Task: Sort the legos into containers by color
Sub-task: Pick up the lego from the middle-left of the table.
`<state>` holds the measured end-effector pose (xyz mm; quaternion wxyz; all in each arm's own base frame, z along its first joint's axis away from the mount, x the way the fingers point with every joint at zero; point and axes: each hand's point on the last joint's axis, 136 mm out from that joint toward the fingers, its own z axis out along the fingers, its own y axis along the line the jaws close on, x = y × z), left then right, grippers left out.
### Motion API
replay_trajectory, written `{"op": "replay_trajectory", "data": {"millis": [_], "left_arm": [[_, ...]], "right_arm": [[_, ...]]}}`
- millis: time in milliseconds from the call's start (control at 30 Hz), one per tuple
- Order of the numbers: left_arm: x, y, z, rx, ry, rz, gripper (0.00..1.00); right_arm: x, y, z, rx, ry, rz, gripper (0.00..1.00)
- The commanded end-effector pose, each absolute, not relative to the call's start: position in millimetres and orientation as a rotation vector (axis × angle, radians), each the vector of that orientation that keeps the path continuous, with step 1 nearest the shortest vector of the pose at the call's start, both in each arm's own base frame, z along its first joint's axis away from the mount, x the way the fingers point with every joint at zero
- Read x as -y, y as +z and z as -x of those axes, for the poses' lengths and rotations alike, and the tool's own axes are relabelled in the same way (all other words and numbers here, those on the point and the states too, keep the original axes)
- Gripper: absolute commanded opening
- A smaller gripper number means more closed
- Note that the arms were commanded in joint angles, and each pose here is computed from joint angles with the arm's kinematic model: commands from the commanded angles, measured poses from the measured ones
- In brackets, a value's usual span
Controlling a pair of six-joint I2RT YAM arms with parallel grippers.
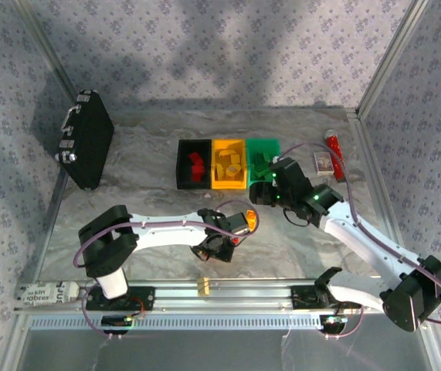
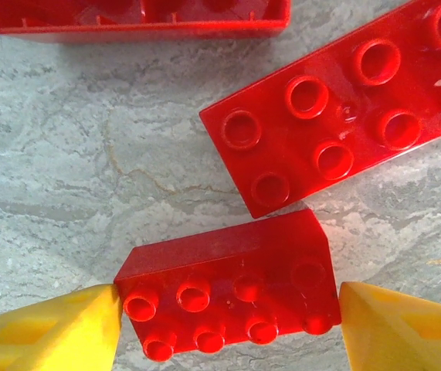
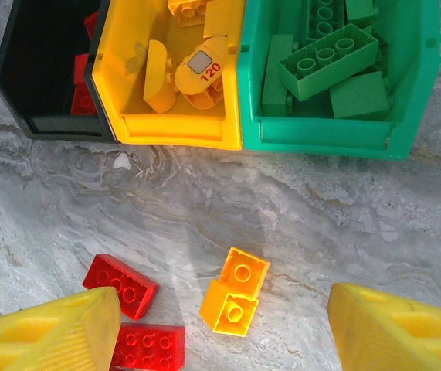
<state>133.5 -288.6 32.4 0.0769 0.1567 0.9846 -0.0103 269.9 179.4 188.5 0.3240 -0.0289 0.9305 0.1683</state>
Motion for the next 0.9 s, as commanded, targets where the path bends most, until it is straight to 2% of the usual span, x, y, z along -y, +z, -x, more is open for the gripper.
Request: {"op": "replay_trajectory", "data": {"millis": [0, 267, 467, 567, 867], "left_arm": [[281, 11, -122, -3.028, 0.015, -0.464, 0.75], [283, 5, -123, -3.036, 0.016, -0.461, 0.73], [279, 16, -132, -3.005, 0.009, -0.438, 0.59], [277, 26, -141, -2.984, -0.022, -0.418, 0.55], [261, 79, -182, -2.889, -0.084, -0.370, 0.54]], "right_arm": [[-176, 187, -268, -2.439, 0.458, 0.046, 0.73], [-174, 183, -268, -2.446, 0.461, 0.034, 0.73], [-171, 184, -269, -2.437, 0.464, 0.021, 0.72], [-171, 182, -269, -2.446, 0.466, 0.019, 0.72], [-162, 183, -264, -2.442, 0.452, 0.006, 0.72]]}}
